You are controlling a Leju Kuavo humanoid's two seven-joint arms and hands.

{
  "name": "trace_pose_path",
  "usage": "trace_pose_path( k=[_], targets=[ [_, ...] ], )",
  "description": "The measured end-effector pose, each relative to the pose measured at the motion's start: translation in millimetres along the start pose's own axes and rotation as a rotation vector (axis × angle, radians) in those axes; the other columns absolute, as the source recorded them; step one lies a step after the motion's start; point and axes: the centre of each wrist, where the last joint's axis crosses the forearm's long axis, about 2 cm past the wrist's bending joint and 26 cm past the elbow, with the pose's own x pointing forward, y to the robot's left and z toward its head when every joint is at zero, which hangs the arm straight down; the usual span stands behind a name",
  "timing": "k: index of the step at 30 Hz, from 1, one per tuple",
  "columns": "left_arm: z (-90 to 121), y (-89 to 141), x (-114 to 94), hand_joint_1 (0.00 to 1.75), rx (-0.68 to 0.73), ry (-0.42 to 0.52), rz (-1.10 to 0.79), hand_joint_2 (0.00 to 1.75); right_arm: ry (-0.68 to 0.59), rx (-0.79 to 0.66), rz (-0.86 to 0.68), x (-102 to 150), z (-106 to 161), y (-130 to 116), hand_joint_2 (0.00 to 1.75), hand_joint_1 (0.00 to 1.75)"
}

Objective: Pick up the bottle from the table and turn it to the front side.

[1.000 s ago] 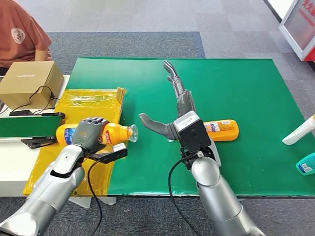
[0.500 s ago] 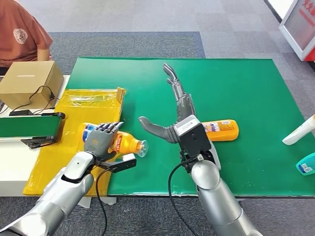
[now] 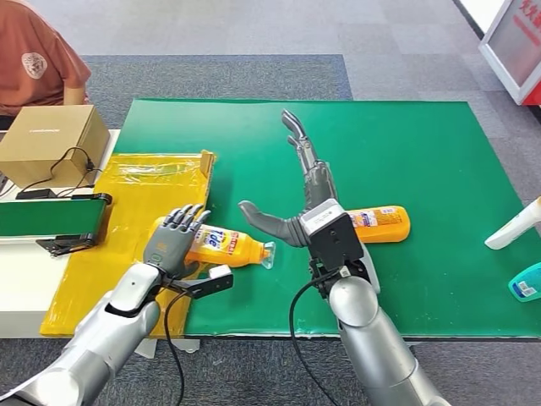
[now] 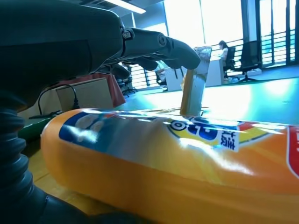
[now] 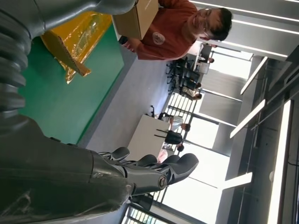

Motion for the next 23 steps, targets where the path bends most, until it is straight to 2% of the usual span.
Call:
trace_pose_path(
  k=[23],
  targets=[
    [5.6,-4.2,-8.9,0.00,0.006,0.057,0.109,1.75,0.007,-0.007,0.012,-1.0,4.6,-1.9,1.75,0.00]
  ],
)
